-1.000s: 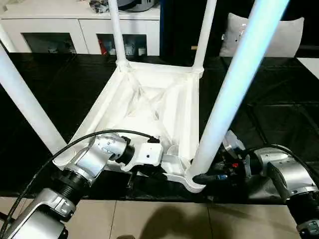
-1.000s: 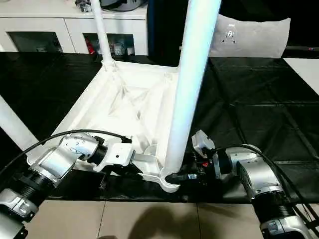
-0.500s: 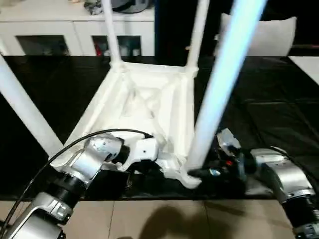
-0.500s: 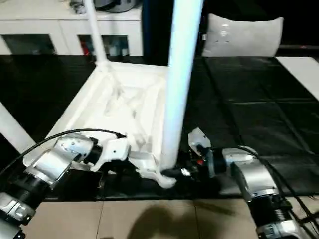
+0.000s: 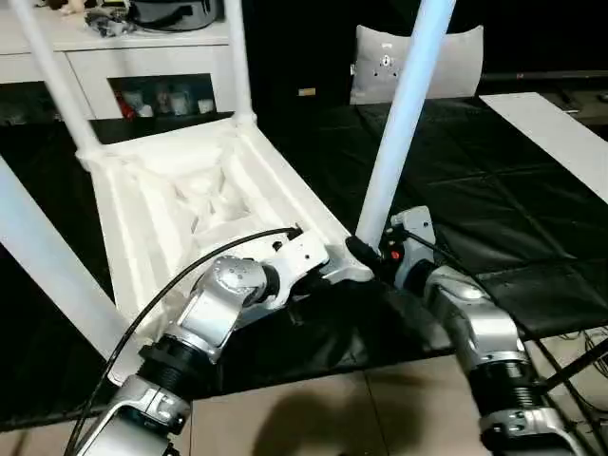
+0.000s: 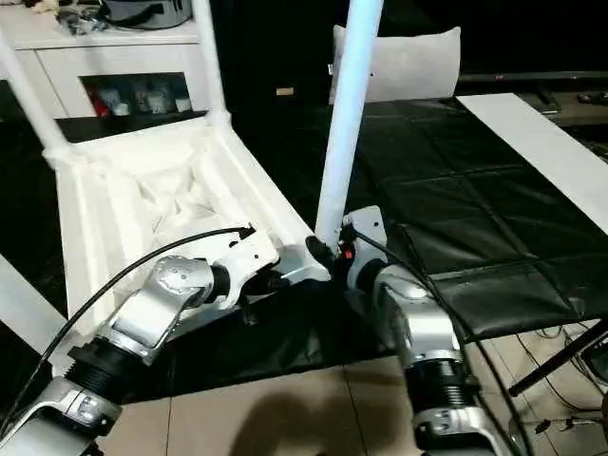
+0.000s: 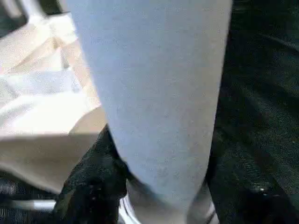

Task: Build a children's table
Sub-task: Rotate leg to tighten

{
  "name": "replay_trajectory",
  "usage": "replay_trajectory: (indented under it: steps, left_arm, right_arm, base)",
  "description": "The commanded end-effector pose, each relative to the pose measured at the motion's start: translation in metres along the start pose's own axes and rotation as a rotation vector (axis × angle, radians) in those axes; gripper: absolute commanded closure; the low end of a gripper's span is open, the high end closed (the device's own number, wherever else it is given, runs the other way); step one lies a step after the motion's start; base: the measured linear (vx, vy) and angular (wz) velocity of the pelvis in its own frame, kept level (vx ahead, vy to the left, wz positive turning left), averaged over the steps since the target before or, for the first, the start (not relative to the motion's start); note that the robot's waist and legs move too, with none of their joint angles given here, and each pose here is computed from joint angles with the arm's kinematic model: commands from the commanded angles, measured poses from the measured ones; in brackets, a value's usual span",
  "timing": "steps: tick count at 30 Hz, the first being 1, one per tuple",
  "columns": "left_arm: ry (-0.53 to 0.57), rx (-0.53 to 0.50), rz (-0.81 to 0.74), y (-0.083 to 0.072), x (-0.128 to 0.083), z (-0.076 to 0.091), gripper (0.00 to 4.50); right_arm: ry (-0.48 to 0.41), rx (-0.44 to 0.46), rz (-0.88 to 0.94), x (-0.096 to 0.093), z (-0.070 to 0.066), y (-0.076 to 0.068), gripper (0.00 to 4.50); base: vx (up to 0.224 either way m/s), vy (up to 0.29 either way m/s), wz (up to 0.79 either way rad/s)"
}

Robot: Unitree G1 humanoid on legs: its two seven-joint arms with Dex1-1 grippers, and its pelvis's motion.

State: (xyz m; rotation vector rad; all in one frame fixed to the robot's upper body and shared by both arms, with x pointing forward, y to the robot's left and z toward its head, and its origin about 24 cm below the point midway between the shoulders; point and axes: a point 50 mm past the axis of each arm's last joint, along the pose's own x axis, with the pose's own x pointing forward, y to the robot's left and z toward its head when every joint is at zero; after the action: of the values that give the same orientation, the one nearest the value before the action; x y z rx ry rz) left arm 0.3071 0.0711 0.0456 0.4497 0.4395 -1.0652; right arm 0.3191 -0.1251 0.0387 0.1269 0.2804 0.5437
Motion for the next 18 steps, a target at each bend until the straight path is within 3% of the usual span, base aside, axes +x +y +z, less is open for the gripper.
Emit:
replay_trajectory:
  steps: [1, 6, 10, 14, 18]
  left_arm:
    - [-0.12, 0.131, -0.169, -0.024, 0.011, 0.032, 4.5]
    - [-0.078, 0.195, -0.186, -0.008, -0.004, 0.018, 4.5]
    - [-0.076, 0.261, -0.217, 0.003, -0.014, 0.01, 4.5]
    - [-0.041, 0.302, -0.211, 0.013, -0.02, 0.003, 4.5]
    - [-0.042, 0.367, -0.242, 0.022, -0.028, -0.002, 4.5]
  right_arm:
    - [0.014, 0.062, 0.033, 0.005, -0.007, 0.012, 1.68]
    - [-0.013, -0.064, 0.062, -0.014, -0.009, 0.002, 1.31]
    - [-0.002, -0.041, 0.163, -0.037, -0.012, -0.002, 0.99]
    - [0.011, -0.08, 0.318, -0.062, -0.014, -0.002, 0.67]
    - [0.019, -0.114, 0.395, -0.087, -0.011, -0.012, 0.35]
  base:
    - [0.0, 0.0, 0.0]
    - [0.0, 0.0, 0.0]
    - [0.0, 0.0, 0.0]
    - [0.0, 0.0, 0.0]
    - [0.0, 0.0, 0.0]
